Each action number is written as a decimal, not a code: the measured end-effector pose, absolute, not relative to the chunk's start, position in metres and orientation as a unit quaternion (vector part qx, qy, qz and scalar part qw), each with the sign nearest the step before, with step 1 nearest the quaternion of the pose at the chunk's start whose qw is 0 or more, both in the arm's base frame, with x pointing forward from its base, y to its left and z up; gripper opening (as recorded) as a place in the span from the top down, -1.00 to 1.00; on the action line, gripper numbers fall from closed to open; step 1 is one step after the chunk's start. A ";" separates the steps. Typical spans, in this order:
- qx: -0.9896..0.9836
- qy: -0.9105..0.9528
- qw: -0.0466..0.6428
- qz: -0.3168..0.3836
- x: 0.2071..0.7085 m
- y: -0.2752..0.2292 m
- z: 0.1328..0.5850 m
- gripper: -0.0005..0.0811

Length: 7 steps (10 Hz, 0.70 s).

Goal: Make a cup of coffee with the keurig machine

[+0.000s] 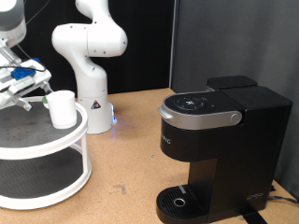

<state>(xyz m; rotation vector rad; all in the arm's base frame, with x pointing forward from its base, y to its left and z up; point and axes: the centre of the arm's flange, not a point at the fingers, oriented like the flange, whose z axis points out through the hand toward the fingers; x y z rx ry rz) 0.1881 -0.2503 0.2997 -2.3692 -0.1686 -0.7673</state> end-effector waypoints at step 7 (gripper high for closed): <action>-0.883 -0.078 0.354 -0.297 0.194 -0.238 0.287 -0.97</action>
